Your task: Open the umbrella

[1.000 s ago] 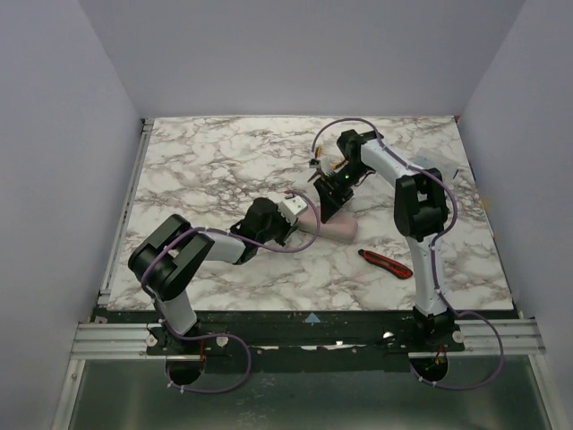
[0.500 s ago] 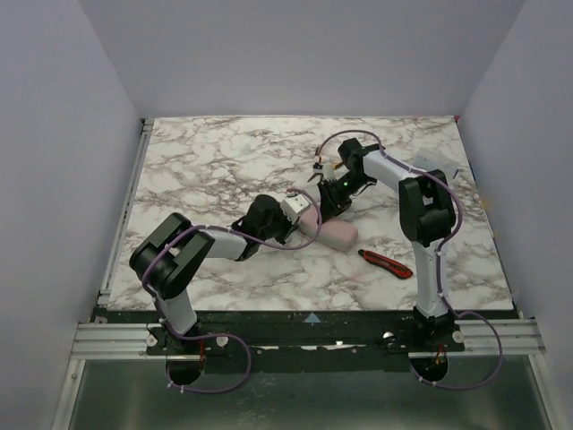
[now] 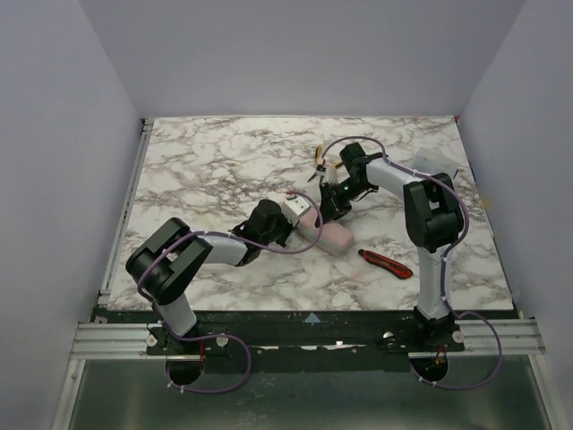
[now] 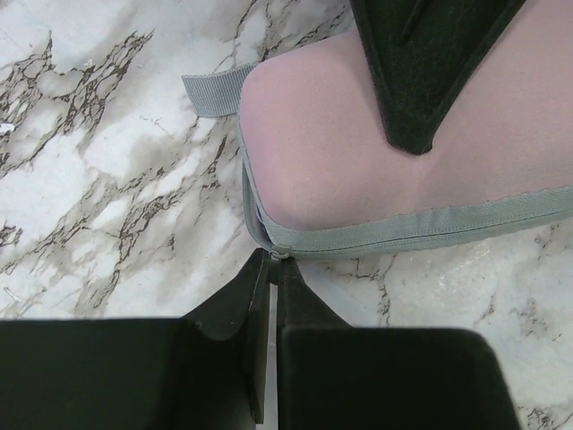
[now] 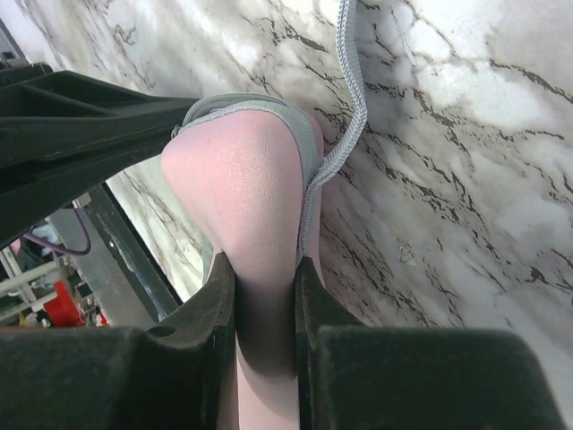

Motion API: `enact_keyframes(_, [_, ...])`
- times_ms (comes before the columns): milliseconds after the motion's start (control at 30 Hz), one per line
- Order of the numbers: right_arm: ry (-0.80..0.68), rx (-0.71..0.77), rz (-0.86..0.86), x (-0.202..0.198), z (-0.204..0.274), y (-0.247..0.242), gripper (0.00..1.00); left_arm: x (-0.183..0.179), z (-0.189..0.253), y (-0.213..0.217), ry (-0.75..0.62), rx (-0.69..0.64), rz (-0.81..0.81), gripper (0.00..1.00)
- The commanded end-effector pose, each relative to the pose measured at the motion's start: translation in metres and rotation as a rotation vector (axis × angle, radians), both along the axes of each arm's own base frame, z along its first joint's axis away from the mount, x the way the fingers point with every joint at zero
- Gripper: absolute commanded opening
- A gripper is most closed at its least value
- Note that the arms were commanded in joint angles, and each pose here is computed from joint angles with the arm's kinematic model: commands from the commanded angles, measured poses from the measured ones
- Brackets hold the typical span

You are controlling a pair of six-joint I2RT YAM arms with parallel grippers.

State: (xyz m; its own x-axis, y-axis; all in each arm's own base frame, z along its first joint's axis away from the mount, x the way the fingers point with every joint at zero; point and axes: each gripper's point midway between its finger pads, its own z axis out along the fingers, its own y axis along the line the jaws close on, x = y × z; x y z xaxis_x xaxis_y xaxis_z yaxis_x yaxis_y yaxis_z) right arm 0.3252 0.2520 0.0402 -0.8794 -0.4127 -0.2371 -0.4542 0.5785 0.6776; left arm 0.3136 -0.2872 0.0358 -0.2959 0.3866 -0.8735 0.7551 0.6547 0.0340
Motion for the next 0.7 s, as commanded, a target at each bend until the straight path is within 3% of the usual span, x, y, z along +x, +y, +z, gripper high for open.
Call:
enact_keyframes(0, [-0.252,-0.061,-0.079,0.051,-0.014,0.005,0.0,-0.044,0.018,-0.042,0.052,-0.099,-0.174,0.0])
enact_keyframes(233, [-0.409,-0.154,-0.133,0.072,-0.017,-0.005,0.0,-0.052,0.03,-0.044,0.042,-0.111,-0.203,0.0])
enact_keyframes(667, [-0.368,-0.149,-0.423,0.105,-0.015,0.003,0.0,-0.063,0.018,-0.058,0.093,-0.11,-0.264,0.0])
